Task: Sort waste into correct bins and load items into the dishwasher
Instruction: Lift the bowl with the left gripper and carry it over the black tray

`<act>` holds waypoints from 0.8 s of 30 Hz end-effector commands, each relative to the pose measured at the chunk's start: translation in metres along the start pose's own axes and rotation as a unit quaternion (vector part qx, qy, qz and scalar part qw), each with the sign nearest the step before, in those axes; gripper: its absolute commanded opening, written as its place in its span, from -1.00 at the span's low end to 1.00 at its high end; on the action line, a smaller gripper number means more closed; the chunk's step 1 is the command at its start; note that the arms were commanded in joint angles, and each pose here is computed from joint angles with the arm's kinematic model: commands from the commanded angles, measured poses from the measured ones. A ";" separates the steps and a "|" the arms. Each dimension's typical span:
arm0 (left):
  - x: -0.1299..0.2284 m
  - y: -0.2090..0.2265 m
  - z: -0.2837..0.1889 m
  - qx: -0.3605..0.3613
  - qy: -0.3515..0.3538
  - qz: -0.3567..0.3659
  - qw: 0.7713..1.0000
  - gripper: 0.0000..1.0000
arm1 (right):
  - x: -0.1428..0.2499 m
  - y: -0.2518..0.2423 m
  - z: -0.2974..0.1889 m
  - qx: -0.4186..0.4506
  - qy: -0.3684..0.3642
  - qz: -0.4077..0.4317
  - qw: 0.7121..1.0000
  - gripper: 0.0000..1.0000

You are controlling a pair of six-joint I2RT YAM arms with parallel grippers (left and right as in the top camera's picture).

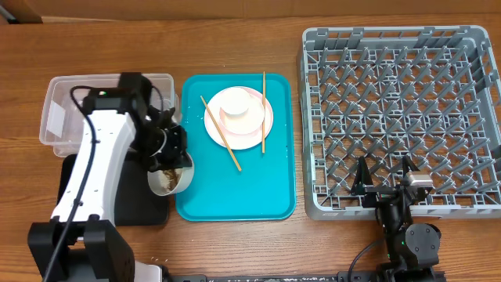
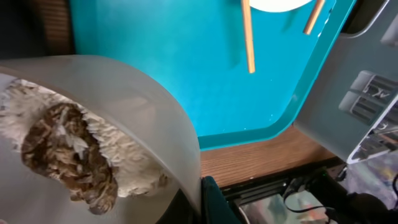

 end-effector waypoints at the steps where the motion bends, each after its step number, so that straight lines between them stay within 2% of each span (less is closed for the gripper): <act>1: -0.001 0.005 -0.018 0.021 -0.035 0.011 0.999 -0.92 | 0.001 -0.002 0.000 0.002 -0.003 -0.003 1.000 1.00; 6: -0.003 0.028 -0.029 0.026 -0.060 -0.025 0.998 -0.91 | 0.001 -0.002 0.000 0.002 -0.003 -0.003 1.000 1.00; 11: -0.004 0.043 -0.044 0.075 -0.099 -0.033 0.992 -0.91 | 0.001 -0.002 0.000 0.002 -0.003 -0.003 1.000 1.00; 17: -0.001 0.066 -0.058 0.099 -0.136 -0.064 0.984 -0.91 | 0.001 -0.002 0.000 0.002 -0.003 -0.003 1.000 1.00; 24: 0.002 0.088 -0.070 0.169 -0.206 -0.083 0.960 -0.91 | 0.001 -0.002 0.000 0.002 -0.003 -0.003 1.000 1.00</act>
Point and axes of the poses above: each gripper's point midway between its finger pads, its own z axis out along the fingers, its own y axis along the line the jaws close on, x = y × z, the point moved 5 cm from there along -z, back along the fingers, and after that the axes turned 13 degrees about z, right-handed, at the moved point
